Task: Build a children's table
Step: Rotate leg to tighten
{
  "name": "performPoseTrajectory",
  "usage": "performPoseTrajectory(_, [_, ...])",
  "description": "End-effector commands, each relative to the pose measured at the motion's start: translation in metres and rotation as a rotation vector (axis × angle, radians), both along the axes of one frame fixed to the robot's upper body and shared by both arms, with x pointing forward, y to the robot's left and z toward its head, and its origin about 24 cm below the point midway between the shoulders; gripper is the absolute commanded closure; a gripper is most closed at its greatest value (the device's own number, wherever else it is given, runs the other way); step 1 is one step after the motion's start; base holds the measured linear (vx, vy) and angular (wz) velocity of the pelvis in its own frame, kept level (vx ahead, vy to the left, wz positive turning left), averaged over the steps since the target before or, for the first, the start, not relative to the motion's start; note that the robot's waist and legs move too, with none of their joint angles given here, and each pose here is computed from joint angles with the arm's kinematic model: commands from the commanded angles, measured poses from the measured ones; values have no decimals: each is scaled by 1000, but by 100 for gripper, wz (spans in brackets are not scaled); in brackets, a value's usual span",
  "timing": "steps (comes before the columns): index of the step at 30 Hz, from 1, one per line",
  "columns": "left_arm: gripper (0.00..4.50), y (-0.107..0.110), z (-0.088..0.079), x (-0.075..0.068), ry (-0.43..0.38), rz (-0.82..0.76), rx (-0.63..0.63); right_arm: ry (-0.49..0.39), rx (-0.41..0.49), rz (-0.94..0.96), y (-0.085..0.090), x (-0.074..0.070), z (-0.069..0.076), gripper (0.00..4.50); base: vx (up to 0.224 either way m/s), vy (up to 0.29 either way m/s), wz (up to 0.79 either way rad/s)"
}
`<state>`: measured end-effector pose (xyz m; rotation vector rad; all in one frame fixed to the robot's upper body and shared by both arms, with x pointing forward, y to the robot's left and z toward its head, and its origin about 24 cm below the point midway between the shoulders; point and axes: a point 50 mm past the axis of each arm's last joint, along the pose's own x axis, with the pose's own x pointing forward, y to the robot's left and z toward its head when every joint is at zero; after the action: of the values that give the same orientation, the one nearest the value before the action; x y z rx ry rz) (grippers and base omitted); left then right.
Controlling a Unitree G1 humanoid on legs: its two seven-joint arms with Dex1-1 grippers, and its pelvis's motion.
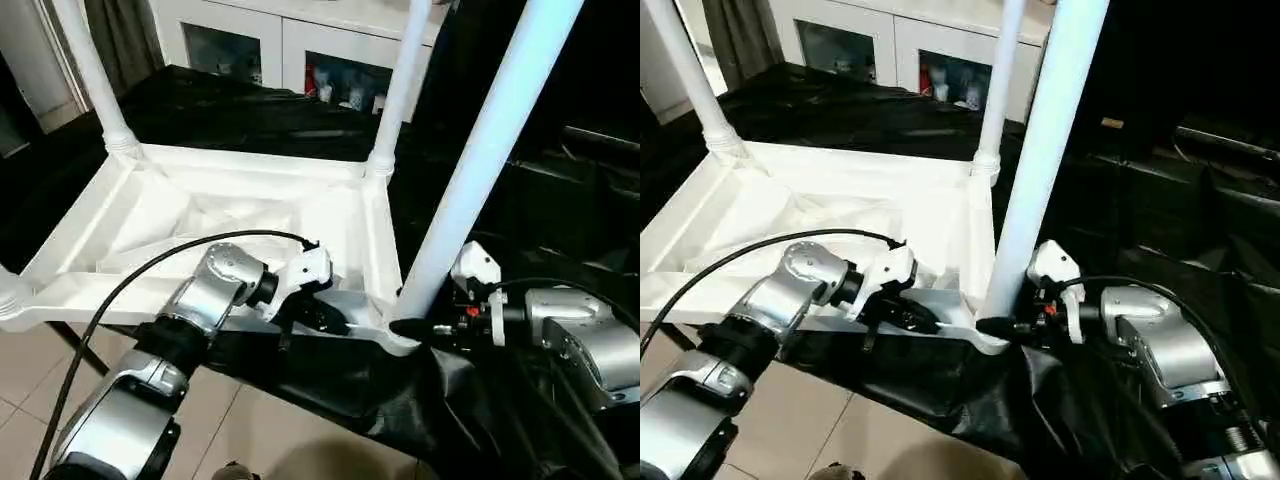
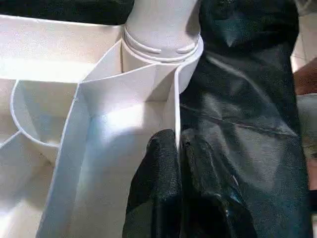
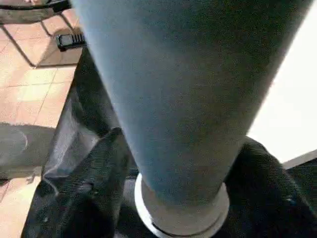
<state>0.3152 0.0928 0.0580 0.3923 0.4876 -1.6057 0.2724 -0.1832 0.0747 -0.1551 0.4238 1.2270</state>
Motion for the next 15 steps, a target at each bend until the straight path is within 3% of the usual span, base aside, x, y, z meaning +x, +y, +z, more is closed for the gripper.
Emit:
performPoseTrajectory(1, [450,-13,6,-5,-1,-71,-37,14,1,45,6,-4,1,198,0,0,0])
performPoseTrajectory(5, [450,-14,6,-4,-10,-59,-41,34,4,53,6,-7,-2,238,0,0,0])
performPoseTrajectory(10, [450,-16,6,0,-36,-10,-47,37,34,-7,8,-5,-6,248,0,0,0])
performPoseTrajectory(11, [450,-17,6,3,-52,36,-43,32,60,-87,9,-1,-9,250,0,0,0])
performPoseTrajectory(15, [450,-24,4,19,-129,217,-19,-8,22,-309,11,11,-25,254,0,0,0])
